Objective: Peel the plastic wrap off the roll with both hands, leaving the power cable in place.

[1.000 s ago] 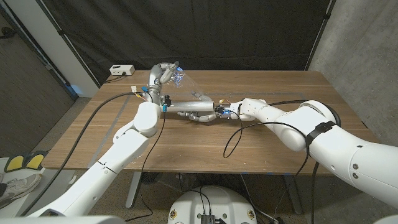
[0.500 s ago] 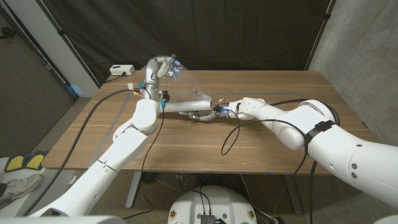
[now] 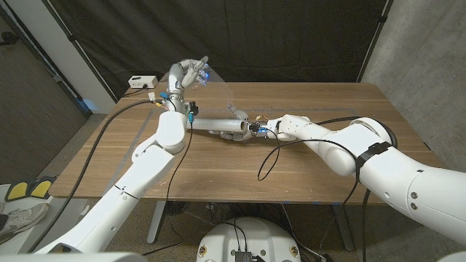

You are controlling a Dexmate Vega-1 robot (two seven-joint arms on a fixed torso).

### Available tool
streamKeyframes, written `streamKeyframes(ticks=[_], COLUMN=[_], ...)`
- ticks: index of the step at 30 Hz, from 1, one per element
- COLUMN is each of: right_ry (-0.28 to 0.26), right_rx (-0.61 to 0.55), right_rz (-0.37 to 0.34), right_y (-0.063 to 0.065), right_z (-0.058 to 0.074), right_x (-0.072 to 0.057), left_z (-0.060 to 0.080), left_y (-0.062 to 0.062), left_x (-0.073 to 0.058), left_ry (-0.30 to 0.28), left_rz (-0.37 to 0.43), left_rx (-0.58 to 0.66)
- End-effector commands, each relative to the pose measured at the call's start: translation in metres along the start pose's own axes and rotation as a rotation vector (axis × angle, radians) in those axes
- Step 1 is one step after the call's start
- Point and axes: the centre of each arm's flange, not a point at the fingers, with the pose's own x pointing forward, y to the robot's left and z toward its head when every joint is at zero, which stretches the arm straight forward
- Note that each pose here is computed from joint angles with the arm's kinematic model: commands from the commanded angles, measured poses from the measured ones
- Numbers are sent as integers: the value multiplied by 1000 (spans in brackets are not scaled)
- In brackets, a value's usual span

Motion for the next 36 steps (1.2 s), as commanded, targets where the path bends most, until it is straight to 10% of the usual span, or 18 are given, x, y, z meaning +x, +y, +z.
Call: streamKeyframes(ticks=[1,10,16,20,24,36], right_ry=[-12,-37,-40,-40,-44,-55], right_rx=[-9,-12,-14,-18,-19,4], right_rz=[18,24,13,11,9,6], right_y=[2,1,1,0,0,-1], right_z=[0,0,0,1,1,-11], right_x=[1,1,2,2,2,9], left_z=[25,37,35,38,39,37], left_y=[15,19,19,17,14,25], left_x=[-10,-6,-10,-19,-31,-28], left_ry=[539,628,570,483,166,-222], left_rz=[-48,-245,-104,85,217,108], left_rx=[583,656,632,650,585,531])
